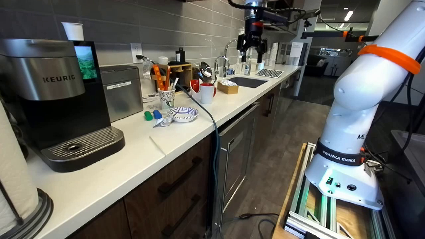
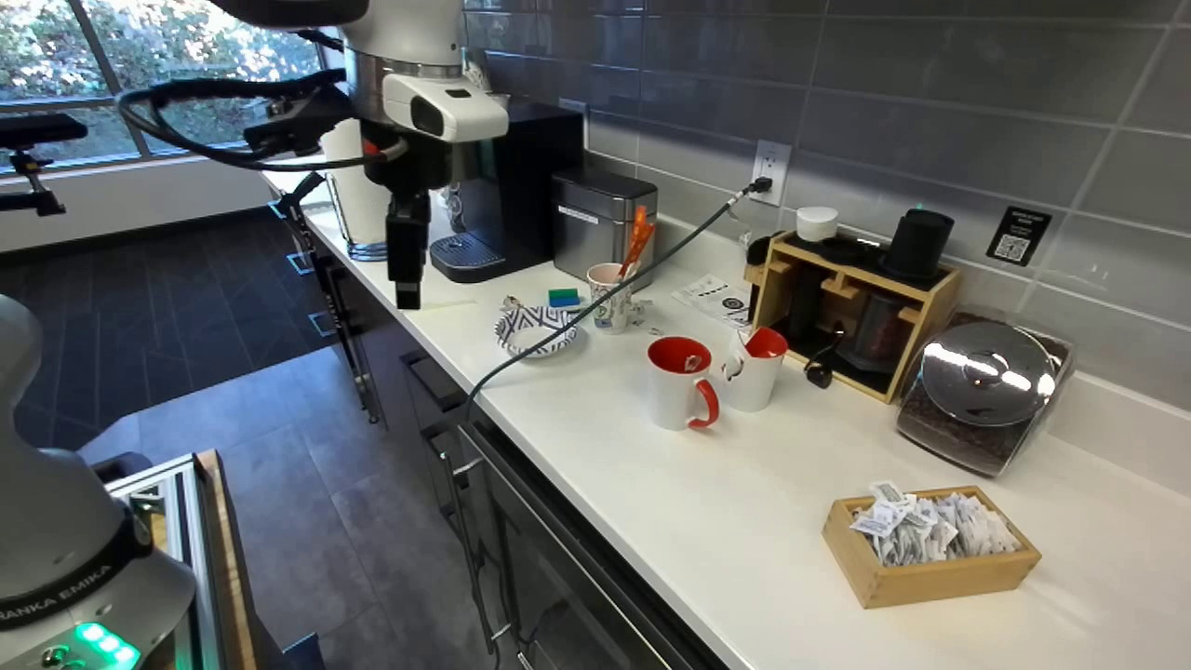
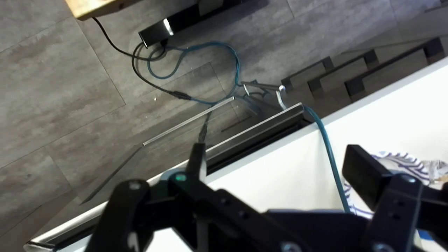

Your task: Pick up the plastic knife, and then place it in the cup

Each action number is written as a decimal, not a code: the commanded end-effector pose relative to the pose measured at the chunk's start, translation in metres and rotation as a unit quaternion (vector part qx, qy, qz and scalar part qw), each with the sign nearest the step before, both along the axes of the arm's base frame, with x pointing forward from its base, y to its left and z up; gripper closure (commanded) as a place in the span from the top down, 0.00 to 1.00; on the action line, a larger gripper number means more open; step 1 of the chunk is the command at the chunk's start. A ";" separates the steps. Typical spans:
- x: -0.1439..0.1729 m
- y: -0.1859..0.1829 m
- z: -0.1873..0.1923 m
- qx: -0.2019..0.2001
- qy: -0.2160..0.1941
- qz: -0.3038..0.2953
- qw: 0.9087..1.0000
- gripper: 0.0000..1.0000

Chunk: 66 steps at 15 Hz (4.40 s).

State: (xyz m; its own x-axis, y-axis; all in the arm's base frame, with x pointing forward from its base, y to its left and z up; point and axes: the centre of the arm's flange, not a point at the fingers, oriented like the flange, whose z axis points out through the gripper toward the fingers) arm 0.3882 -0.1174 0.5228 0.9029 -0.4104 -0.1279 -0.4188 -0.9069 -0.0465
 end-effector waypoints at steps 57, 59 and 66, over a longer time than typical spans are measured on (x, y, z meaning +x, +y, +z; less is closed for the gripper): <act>0.130 0.418 -0.244 -0.105 -0.156 0.047 0.981 0.95; 0.129 0.420 -0.249 -0.098 -0.163 0.049 0.981 0.91; 0.139 0.413 -0.258 -0.066 -0.192 0.033 0.979 0.78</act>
